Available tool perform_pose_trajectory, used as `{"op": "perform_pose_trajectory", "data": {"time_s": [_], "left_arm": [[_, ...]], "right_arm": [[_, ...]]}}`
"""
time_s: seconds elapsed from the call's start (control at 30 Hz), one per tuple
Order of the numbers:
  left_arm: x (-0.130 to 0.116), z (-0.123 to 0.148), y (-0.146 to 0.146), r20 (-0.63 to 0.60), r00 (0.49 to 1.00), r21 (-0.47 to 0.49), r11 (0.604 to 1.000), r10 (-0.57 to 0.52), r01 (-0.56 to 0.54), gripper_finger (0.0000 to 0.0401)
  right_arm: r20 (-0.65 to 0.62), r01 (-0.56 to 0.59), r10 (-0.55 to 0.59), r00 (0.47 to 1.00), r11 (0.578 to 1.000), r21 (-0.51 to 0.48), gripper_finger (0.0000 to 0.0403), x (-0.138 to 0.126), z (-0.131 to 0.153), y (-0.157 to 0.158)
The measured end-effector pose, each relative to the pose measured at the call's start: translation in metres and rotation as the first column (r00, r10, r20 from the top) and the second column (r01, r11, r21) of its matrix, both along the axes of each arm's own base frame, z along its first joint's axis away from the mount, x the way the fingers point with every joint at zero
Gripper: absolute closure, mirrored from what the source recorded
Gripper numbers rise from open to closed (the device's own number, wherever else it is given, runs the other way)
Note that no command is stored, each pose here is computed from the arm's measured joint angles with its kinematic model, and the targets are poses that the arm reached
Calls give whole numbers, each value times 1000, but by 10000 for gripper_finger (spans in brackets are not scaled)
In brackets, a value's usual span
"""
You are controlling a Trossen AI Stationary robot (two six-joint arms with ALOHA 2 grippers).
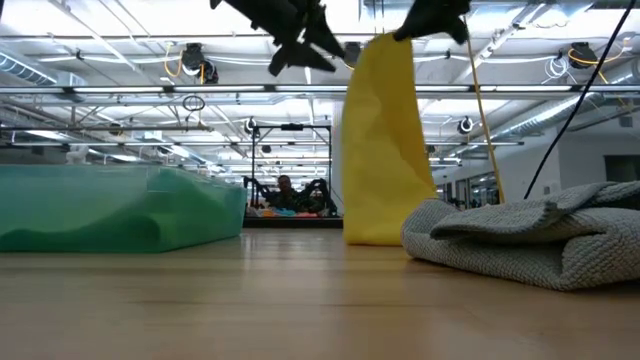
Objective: Fold microfiber towels
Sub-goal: Fold the yellow microfiber cloth
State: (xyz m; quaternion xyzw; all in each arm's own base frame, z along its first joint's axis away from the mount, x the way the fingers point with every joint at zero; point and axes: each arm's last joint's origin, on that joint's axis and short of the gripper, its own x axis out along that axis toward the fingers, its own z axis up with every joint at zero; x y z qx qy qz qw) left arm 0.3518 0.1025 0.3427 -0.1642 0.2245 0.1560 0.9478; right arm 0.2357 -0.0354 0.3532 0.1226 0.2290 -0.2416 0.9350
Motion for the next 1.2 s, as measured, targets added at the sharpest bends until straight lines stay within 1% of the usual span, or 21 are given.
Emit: {"op": "perform_pose_trajectory", "data": {"time_s": [0.03,0.1,0.17,0.23,0.33,0.4,0.47,0.53,0.63,0.7,0.77,0.8,0.87,0.9,1.03,1.07,1.13,1.2], "left_arm": [[-1,-3,4,-27,1000,9,1000,17,-16,229],[-3,-11,13,-86,995,10,999,52,-51,213],[-2,-25,24,-133,988,-7,997,74,-76,203],[-1,-37,32,-160,985,-61,995,68,-79,198],[5,-39,31,-108,994,-141,989,22,-37,201],[12,-40,21,-76,997,-170,985,-33,20,209],[21,-39,4,-49,995,-162,984,-82,73,221],[28,-36,-17,-27,991,-118,985,-131,127,234],[37,-35,-54,-29,976,3,976,-217,217,251],[45,-40,-78,-55,964,105,958,-261,266,254],[52,-54,-97,-118,951,183,935,-286,304,248],[58,-61,-105,-132,944,211,922,-303,325,242],[67,-79,-116,-176,927,227,903,-332,366,222],[72,-89,-120,-184,923,224,899,-339,375,210],[94,-126,-128,-158,915,206,894,-370,397,164],[98,-133,-130,-143,917,211,894,-373,396,156],[104,-151,-131,-163,913,198,894,-374,402,147],[109,-163,-131,-150,916,200,896,-373,397,145]], "right_arm": [[-36,36,-33,999,997,63,402,-5,3,0],[-78,117,-103,992,974,197,402,-15,9,-2],[-124,173,-139,982,930,323,402,-23,9,-4],[-162,191,-133,978,884,427,402,-27,6,-5],[-160,169,-95,982,818,549,402,-30,5,-13],[-158,163,-84,984,783,600,402,-31,5,-21],[-156,167,-89,984,768,619,402,-32,4,-29],[-142,178,-115,983,769,613,402,-33,5,-38],[-131,197,-148,980,757,623,403,-38,5,-52],[-125,201,-158,980,744,637,403,-41,4,-63],[-122,206,-166,978,735,646,403,-42,2,-72],[-124,210,-171,977,730,650,403,-43,0,-77],[-119,211,-177,977,721,660,403,-44,-2,-86],[-119,218,-186,975,717,663,403,-44,-3,-90],[-125,232,-203,971,689,686,403,-46,-8,-104],[-128,240,-212,969,683,689,403,-46,-9,-106],[-134,257,-229,964,673,694,403,-47,-10,-110],[-134,262,-238,962,673,691,403,-47,-12,-114]]}}
